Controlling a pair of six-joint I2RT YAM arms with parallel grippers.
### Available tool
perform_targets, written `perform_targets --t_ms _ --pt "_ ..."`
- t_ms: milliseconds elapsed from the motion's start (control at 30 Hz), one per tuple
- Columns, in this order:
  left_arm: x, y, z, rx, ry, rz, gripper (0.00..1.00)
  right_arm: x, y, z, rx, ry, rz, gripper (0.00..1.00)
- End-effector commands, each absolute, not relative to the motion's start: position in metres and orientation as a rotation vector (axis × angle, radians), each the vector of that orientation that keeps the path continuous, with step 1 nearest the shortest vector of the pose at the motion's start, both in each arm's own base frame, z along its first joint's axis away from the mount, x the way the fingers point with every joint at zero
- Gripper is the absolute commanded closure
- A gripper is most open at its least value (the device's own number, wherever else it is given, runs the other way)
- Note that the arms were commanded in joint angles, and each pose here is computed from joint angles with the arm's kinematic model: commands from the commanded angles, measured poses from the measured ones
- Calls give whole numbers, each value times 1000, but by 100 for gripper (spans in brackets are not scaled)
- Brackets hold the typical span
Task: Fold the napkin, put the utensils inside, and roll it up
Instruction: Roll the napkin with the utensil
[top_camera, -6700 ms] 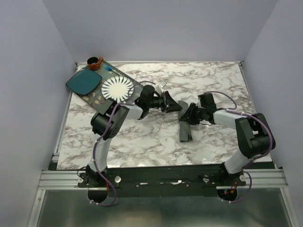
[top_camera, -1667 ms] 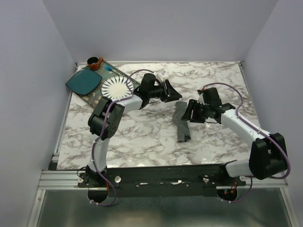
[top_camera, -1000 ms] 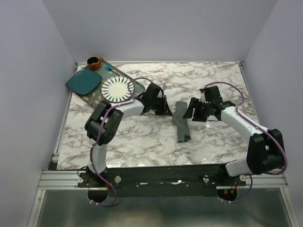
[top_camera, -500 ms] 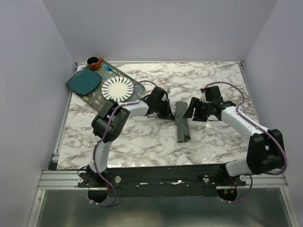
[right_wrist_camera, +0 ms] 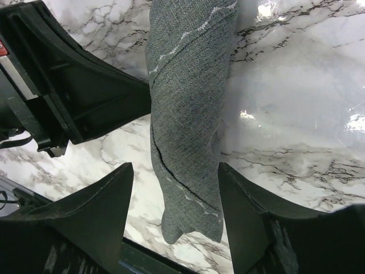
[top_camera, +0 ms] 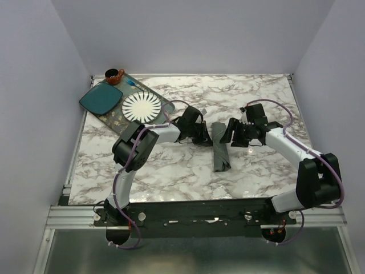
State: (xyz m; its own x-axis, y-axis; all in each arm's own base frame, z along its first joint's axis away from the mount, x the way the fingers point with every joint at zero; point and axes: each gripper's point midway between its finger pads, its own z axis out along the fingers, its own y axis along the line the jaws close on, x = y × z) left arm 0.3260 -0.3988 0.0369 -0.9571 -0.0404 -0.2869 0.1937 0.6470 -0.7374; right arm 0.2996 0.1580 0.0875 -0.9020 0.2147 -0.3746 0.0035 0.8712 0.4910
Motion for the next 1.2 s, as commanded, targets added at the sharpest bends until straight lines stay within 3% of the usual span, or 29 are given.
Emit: perform_targets --t_ms 0,167,300,667,1033,1167 --pt "311 -406 36 121 2596 -1311 100 306 162 93 119 2590 713 30" --pt "306 -408 41 94 2594 -1371 100 305 159 91 79 2590 678 21" --pt "311 -400 42 87 2588 -1318 100 304 156 91 67 2601 643 19" --pt "303 -364 48 39 2592 -1246 87 295 147 99 25 2607 519 13" --pt "273 -353 115 195 2426 -1408 79 269 147 108 54 2578 567 10" --pt "256 -348 168 381 2256 -1469 70 248 153 136 28 2493 685 11"
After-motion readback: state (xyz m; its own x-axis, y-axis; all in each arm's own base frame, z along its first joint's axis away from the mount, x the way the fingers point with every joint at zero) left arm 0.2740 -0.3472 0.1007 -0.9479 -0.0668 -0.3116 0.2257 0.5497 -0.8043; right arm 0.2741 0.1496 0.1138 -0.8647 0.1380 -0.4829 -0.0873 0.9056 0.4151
